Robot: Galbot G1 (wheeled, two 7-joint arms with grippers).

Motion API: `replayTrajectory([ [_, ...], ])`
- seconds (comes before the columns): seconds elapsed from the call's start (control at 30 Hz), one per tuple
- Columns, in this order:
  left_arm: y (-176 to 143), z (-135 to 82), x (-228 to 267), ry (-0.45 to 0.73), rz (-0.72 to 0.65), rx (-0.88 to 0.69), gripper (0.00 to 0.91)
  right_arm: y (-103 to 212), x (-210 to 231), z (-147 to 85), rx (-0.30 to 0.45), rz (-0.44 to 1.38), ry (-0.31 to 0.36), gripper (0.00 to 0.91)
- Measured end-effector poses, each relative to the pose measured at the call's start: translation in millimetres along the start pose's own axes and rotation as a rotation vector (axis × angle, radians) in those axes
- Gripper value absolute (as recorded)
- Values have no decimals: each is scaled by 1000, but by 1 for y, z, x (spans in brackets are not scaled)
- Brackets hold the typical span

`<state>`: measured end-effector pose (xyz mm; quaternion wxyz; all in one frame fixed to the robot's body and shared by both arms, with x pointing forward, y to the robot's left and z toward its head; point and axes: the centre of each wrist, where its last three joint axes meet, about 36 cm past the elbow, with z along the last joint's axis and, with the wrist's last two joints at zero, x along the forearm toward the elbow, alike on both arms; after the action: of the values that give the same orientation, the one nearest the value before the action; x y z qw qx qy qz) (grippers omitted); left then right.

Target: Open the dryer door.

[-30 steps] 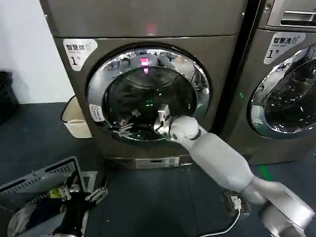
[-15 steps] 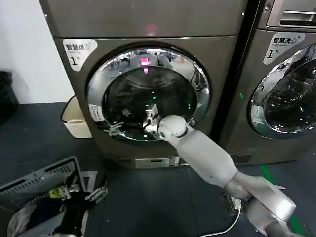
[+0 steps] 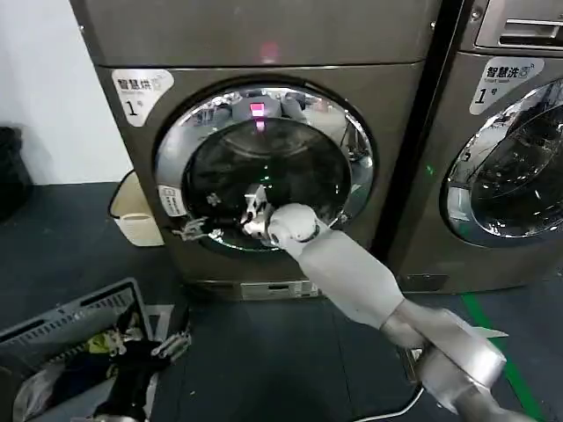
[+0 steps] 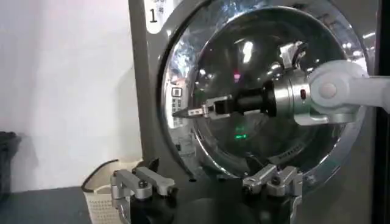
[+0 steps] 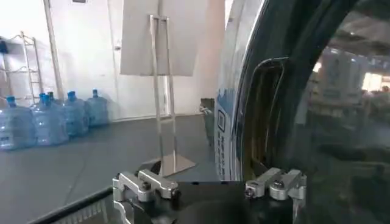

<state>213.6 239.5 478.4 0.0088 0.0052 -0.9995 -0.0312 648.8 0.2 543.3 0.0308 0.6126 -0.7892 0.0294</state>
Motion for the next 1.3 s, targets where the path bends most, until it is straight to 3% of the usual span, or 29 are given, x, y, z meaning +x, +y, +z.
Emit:
replayTrajectory([
  [0.5, 1, -2, 1, -5, 5, -5, 907, -3, -17, 0, -12, -9, 6, 907],
  [0.97, 14, -5, -4, -15, -2, 12, 907, -1, -15, -2, -17, -131, 41, 907],
  [1.3, 36, -6, -13, -3, -25, 62, 907, 7, 4, -2, -79, -237, 58, 907],
])
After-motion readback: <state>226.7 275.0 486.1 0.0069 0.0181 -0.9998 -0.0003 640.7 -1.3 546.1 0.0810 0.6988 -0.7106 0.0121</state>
